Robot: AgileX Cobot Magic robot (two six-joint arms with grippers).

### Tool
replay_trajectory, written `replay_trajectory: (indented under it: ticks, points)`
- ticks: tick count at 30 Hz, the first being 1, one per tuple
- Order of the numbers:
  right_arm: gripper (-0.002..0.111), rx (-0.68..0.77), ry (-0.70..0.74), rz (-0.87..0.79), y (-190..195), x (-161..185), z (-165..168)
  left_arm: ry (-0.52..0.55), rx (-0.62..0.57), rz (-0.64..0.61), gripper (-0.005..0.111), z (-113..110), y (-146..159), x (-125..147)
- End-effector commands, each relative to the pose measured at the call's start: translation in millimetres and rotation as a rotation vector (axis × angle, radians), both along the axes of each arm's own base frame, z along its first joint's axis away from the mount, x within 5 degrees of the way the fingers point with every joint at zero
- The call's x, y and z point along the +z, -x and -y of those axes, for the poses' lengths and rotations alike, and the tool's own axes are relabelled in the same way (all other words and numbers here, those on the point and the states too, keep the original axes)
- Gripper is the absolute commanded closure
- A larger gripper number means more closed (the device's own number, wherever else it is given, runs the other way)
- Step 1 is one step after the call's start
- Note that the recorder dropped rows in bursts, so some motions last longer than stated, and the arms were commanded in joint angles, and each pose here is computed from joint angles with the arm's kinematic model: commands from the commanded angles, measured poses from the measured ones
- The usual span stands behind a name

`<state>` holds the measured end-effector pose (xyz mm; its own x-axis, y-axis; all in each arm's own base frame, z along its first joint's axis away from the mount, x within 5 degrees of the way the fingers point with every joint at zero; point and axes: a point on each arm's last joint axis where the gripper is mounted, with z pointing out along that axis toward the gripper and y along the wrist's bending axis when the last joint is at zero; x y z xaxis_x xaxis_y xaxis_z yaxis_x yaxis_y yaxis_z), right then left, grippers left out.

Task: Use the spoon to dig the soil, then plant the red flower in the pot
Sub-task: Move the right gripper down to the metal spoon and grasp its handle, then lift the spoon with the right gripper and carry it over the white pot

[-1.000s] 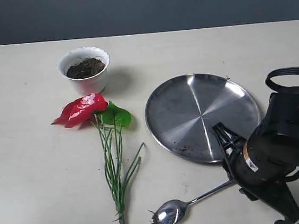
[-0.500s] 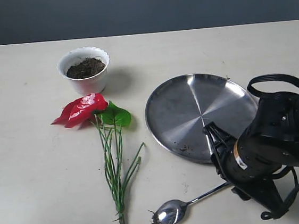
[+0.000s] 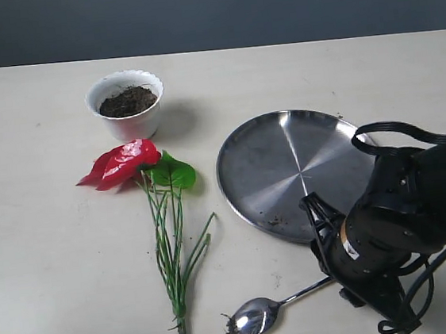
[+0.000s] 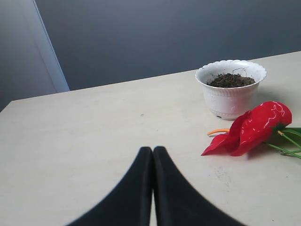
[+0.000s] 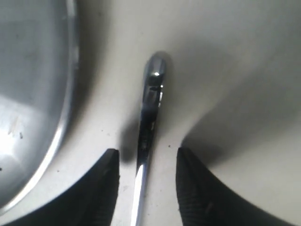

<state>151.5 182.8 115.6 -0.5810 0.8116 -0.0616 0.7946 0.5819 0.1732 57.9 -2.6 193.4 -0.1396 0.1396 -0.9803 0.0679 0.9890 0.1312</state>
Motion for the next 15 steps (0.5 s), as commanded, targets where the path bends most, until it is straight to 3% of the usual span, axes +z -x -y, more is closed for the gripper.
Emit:
replay_trajectory:
  ticks: [1, 6, 9, 15]
  points:
    - [0.08, -0.068, 0.011, -0.029, 1.2, -1.7, 2.7, 0.004, 0.003, 0.011, 0.106, -0.2, 0.4, 0.3]
    - [0.083, -0.096, 0.056, -0.066, 4.7, -2.2, 7.0, 0.004, 0.003, 0.009, 0.106, -0.2, 0.4, 0.1]
    - [0.109, -0.098, 0.056, -0.067, 4.7, -2.2, 7.0, 0.004, 0.003, 0.009, 0.106, -0.2, 0.4, 0.1]
    - [0.109, -0.062, 0.046, -0.032, 0.1, 1.5, 3.8, 0.004, 0.003, 0.009, 0.106, -0.2, 0.4, 0.1]
